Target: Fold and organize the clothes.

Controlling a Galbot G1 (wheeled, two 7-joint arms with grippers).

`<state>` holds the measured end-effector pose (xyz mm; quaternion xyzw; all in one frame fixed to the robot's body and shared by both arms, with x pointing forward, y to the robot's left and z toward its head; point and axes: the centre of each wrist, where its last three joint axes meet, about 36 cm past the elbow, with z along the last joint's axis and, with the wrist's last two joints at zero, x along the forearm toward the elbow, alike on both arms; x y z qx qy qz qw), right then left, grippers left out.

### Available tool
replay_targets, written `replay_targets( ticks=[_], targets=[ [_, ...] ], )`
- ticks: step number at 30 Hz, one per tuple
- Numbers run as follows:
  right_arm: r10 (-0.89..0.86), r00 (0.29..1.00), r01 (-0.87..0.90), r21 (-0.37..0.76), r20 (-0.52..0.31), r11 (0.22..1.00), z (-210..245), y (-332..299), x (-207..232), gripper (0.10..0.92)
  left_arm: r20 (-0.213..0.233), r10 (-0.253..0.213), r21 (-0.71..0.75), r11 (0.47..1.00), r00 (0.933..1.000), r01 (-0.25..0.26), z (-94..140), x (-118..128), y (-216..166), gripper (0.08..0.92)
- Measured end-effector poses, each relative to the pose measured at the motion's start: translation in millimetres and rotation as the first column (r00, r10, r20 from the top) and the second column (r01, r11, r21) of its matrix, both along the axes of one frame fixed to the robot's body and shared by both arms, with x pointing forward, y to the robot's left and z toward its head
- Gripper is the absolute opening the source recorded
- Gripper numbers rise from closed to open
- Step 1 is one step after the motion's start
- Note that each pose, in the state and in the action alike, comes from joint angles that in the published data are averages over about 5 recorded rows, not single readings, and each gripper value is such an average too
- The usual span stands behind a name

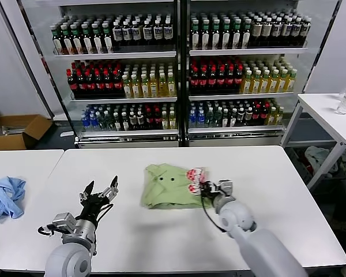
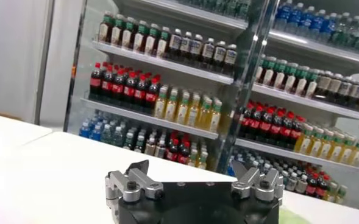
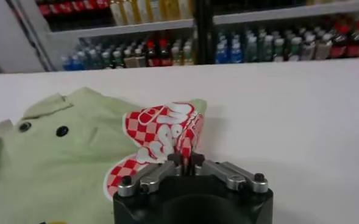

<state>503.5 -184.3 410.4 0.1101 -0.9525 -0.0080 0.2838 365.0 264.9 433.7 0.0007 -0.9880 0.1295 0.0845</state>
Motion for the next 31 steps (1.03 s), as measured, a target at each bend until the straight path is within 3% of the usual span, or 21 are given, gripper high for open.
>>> replay_targets(
  ticks=[9, 20, 23, 31],
  targets=[
    [-0.03, 0.977, 0.051, -0.097, 0.21, 0.994, 21.9, -48.9, -13.0, 0.457, 0.019, -0.026, 0.034, 0.999, 0.9995, 0.025, -1.5, -6.9, -7.2, 0.823],
    [-0.052, 0.867, 0.122, -0.11, 0.495, 0.986, 34.1, -71.0, -75.0, 0.772, 0.071, -0.048, 0.1, 0.994, 0.9963, 0.041, 1.3, -22.4, -13.2, 0.823],
    [-0.056, 0.839, 0.135, -0.107, 0.541, 0.985, 37.9, -75.6, -90.5, 0.813, 0.079, -0.052, 0.115, 0.993, 0.9956, 0.042, 2.8, -27.8, -13.4, 0.823],
    [-0.075, 0.799, 0.163, -0.095, 0.597, 0.982, 46.3, -83.1, -120.1, 0.823, 0.091, -0.062, 0.132, 0.99, 0.9939, 0.05, 7.0, -39.8, -15.7, 0.823]
  ],
)
